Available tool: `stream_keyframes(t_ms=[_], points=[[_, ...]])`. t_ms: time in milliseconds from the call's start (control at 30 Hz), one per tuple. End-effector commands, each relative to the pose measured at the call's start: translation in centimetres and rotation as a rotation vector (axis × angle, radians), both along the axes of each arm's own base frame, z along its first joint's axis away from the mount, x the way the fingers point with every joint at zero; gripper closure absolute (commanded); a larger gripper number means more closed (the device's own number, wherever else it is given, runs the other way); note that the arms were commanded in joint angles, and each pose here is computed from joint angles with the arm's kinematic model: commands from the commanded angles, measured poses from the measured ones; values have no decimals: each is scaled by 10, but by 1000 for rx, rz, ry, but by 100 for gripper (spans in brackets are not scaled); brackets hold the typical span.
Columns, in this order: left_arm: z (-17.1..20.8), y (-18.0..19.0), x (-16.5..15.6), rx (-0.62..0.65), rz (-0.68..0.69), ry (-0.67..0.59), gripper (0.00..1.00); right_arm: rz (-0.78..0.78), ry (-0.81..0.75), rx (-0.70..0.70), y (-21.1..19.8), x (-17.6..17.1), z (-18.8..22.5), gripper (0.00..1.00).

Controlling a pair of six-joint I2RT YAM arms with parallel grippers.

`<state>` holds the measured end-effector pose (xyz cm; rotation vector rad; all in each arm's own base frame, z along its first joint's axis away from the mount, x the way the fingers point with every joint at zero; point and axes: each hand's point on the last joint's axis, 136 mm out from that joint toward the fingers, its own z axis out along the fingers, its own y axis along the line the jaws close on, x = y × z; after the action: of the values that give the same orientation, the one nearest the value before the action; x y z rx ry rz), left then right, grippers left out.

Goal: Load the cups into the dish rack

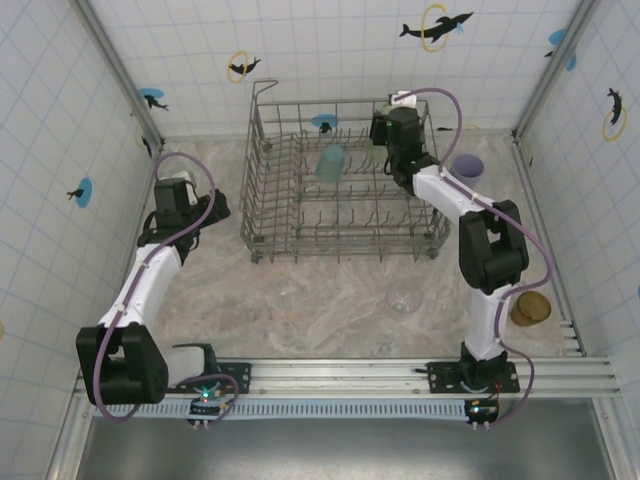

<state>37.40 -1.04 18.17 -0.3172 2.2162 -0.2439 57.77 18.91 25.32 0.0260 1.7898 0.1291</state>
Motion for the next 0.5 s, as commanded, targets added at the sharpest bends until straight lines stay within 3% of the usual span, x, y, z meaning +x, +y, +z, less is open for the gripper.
stream_keyframes(t_ms=[0, 300, 467], points=[[1, 1, 2, -13, 3, -5, 3, 27, -43, 33, 17, 3, 10, 55], [1, 1, 2, -16, 1, -5, 3, 59, -117, -74, 48, -6, 42, 55], [-1, 0, 2, -20, 1, 0, 3, 76, -106, -115, 62, -7, 38, 55]])
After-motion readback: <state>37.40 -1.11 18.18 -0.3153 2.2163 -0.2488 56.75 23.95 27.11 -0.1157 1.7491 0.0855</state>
